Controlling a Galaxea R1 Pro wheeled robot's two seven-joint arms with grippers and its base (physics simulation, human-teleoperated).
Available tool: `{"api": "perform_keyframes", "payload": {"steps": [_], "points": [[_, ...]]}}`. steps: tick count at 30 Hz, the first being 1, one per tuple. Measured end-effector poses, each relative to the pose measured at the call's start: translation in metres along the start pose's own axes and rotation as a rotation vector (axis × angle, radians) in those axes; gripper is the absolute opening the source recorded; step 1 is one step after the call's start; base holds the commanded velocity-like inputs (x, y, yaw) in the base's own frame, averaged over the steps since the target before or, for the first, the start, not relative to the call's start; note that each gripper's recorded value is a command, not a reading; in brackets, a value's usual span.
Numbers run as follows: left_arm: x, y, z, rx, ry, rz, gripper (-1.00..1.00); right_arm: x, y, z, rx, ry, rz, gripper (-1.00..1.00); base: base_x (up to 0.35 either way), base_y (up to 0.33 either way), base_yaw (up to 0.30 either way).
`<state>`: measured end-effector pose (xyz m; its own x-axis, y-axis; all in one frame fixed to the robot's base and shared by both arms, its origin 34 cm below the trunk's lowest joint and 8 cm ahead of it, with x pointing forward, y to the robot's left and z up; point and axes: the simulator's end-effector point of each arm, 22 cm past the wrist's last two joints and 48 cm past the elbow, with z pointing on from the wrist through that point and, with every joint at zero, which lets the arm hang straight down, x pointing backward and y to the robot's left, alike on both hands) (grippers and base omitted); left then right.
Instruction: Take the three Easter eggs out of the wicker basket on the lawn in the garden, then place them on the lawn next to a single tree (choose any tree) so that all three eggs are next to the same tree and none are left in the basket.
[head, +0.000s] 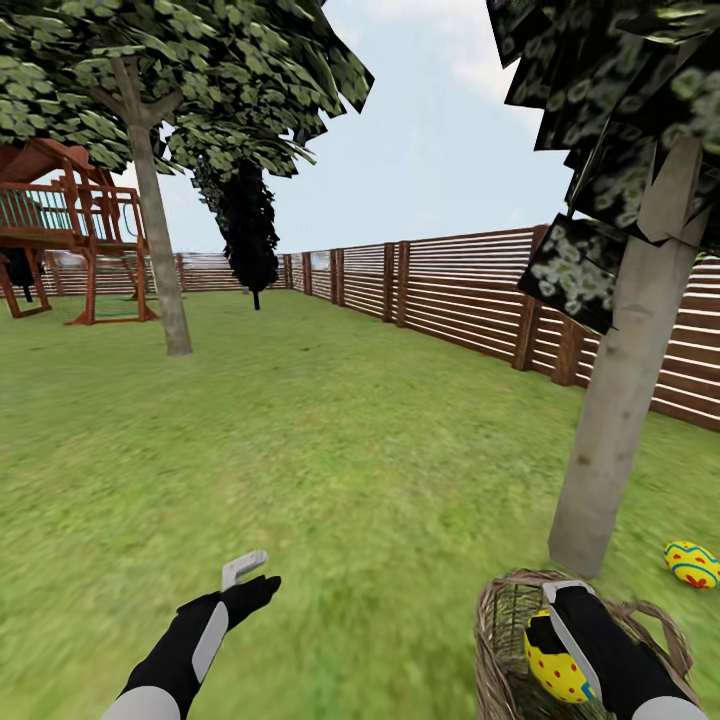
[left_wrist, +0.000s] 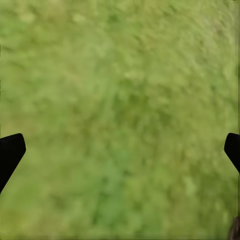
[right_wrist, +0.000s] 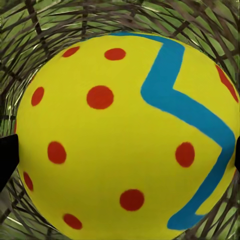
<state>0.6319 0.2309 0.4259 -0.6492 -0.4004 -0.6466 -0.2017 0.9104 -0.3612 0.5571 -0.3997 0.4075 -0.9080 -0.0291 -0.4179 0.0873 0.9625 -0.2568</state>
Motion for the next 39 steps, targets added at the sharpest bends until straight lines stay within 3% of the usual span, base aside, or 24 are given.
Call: {"api": "perform_keyframes", "payload": {"steps": [10, 17, 29, 39], "points": [[-0.018, -0.01, -0.011, 0.002, 0.001, 0.0, 1.0, -0.014, -0.005, -0.017, -0.002, 0.0, 0.001, -1.0, -0.016, 0.029, -0.014], [-0.03, -0.023, -0.019, 0.011, -0.002, 0.0, 1.0, -0.026, -0.01, -0.031, -0.003, -0.005, 0.003, -1.0, -0.005, 0.202, -0.222], [-0.052, -0.033, -0.033, 0.008, -0.003, -0.004, 1.0, -0.043, -0.018, -0.052, 0.001, -0.005, 0.005, -1.0, 0.044, 0.215, -0.015], [-0.069, -0.044, -0.045, 0.011, -0.004, -0.002, 1.0, -0.057, -0.033, -0.069, 0.001, -0.007, 0.042, -1.0, 0.006, 0.024, -0.242]]}}
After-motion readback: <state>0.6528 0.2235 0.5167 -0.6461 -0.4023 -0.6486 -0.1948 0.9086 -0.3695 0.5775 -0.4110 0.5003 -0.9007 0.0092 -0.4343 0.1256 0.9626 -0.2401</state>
